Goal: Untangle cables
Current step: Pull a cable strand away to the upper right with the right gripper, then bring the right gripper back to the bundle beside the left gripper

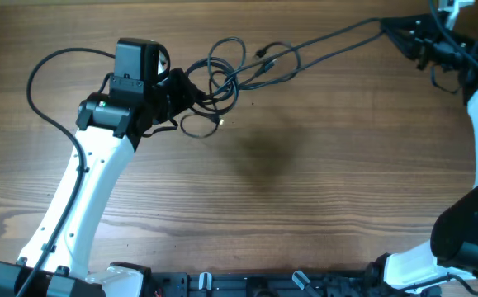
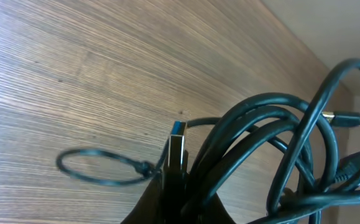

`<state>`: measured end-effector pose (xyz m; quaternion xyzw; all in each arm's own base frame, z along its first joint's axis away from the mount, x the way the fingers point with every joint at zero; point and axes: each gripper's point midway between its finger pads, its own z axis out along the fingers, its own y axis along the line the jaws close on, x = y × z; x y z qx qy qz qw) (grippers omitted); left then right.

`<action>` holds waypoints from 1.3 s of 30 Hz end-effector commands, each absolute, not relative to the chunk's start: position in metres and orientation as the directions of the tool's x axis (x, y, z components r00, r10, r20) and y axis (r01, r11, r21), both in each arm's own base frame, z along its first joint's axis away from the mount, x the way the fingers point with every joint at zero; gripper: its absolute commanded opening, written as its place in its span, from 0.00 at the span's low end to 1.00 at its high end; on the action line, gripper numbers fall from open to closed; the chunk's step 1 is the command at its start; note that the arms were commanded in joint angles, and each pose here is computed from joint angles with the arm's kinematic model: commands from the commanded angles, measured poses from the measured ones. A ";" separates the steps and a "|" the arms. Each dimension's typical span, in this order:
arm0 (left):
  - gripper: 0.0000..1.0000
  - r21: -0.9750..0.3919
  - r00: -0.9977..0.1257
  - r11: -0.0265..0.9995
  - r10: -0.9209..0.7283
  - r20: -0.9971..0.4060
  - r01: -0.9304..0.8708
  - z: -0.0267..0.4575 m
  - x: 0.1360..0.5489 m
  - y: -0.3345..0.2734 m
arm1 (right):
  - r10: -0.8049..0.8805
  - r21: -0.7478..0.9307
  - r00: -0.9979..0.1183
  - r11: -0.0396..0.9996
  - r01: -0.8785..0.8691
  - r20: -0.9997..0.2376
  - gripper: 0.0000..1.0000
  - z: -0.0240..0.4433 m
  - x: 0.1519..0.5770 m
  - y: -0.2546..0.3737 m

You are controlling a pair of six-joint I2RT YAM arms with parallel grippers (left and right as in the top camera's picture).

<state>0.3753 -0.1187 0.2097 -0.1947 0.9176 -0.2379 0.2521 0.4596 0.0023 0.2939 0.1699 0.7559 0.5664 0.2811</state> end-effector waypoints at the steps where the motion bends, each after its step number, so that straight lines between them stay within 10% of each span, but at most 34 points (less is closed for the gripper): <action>1: 0.04 -0.321 -0.721 0.864 -0.501 -0.479 -0.387 0.194 0.377 -0.049 | 0.794 0.888 -0.476 0.456 0.057 -0.378 0.04 0.304 0.464 -0.130; 10: 0.04 -0.383 -0.760 0.869 -0.472 -0.447 -0.314 0.196 0.377 -0.067 | 0.748 0.825 -0.519 0.549 0.135 -0.413 0.06 0.271 0.451 -0.132; 20: 0.04 -0.684 -0.838 0.657 -0.143 -0.526 0.317 0.258 0.366 -0.170 | 0.378 0.803 -0.818 0.574 -0.161 -0.434 0.44 0.256 0.437 0.038; 29: 0.04 -0.717 -0.850 0.679 -0.278 -0.448 0.156 0.254 0.377 -0.160 | 0.027 0.740 -0.820 0.448 -0.501 -0.572 0.54 0.281 0.393 0.192; 39: 0.04 -0.726 -0.868 0.682 -0.303 -0.395 0.092 0.246 0.373 -0.158 | -0.151 0.469 -0.737 0.683 -0.560 -0.659 0.46 0.269 0.352 0.260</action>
